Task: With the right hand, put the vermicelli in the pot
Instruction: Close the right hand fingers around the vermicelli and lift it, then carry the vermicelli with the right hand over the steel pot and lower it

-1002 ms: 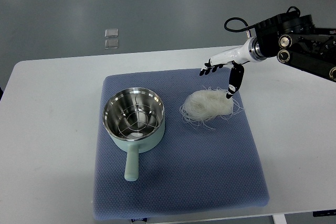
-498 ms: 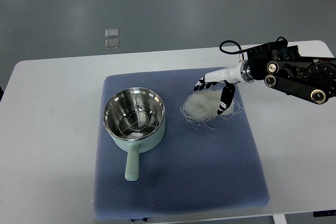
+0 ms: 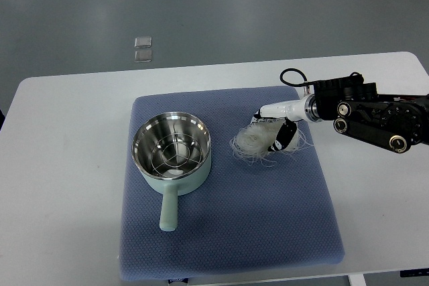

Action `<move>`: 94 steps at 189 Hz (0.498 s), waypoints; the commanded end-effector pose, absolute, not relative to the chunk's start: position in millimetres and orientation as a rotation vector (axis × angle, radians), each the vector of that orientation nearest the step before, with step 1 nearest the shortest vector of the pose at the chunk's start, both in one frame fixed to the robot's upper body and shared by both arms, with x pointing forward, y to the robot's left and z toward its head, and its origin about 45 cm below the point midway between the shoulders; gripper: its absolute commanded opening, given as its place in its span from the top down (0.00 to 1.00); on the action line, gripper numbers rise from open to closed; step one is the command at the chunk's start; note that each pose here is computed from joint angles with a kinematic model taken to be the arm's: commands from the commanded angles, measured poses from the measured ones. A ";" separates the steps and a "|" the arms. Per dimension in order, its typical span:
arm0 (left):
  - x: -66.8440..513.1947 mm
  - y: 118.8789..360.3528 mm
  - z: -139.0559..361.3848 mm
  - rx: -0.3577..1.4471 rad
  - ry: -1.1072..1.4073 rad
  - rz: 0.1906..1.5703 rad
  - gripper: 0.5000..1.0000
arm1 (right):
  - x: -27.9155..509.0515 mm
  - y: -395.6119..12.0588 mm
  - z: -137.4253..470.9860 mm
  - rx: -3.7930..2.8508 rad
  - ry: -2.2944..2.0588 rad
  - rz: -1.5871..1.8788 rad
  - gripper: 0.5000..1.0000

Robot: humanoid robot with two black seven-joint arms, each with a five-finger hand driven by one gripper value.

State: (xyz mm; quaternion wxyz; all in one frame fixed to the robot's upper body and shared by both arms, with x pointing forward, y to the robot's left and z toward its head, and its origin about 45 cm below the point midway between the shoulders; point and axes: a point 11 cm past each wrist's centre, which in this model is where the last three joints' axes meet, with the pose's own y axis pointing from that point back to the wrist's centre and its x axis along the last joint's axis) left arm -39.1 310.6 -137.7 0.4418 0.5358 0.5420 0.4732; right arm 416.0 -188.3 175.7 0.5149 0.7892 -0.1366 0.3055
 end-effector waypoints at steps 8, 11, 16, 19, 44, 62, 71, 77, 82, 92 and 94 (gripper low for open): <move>-39.3 310.9 -137.7 1.332 1.344 1.174 0.00 | 422.4 -194.0 186.0 1.887 -0.362 0.745 1.00; -39.3 310.9 -137.7 1.332 1.344 1.174 0.00 | 422.8 -194.9 187.0 1.887 -0.364 0.745 1.00; -39.3 310.4 -137.7 1.330 1.344 1.173 0.00 | 425.8 -195.9 194.1 1.888 -0.375 0.751 1.00; -39.3 310.4 -137.7 1.330 1.344 1.173 0.00 | 427.5 -195.8 198.5 1.889 -0.382 0.759 1.00; -39.3 310.4 -137.7 1.330 1.344 1.173 0.00 | 435.9 -200.5 255.6 1.904 -0.397 0.825 1.00; -39.3 310.4 -137.7 1.330 1.344 1.173 0.00 | 436.6 -200.6 305.3 1.902 -0.393 0.904 1.00; -39.3 310.4 -137.7 1.330 1.344 1.173 0.00 | 432.5 -203.5 330.5 1.887 -0.375 0.947 1.00; -39.3 310.4 -137.7 1.330 1.344 1.173 0.00 | 429.3 -204.0 346.6 1.876 -0.361 0.978 1.00; -39.3 310.4 -137.7 1.330 1.344 1.173 0.00 | 427.8 -203.8 358.4 1.868 -0.356 1.000 1.00; -39.3 310.4 -137.7 1.330 1.344 1.173 0.00 | 423.8 -198.1 386.2 1.851 -0.341 1.063 1.00; -39.3 310.4 -137.7 1.330 1.344 1.173 0.00 | 423.0 -196.5 391.3 1.848 -0.339 1.075 1.00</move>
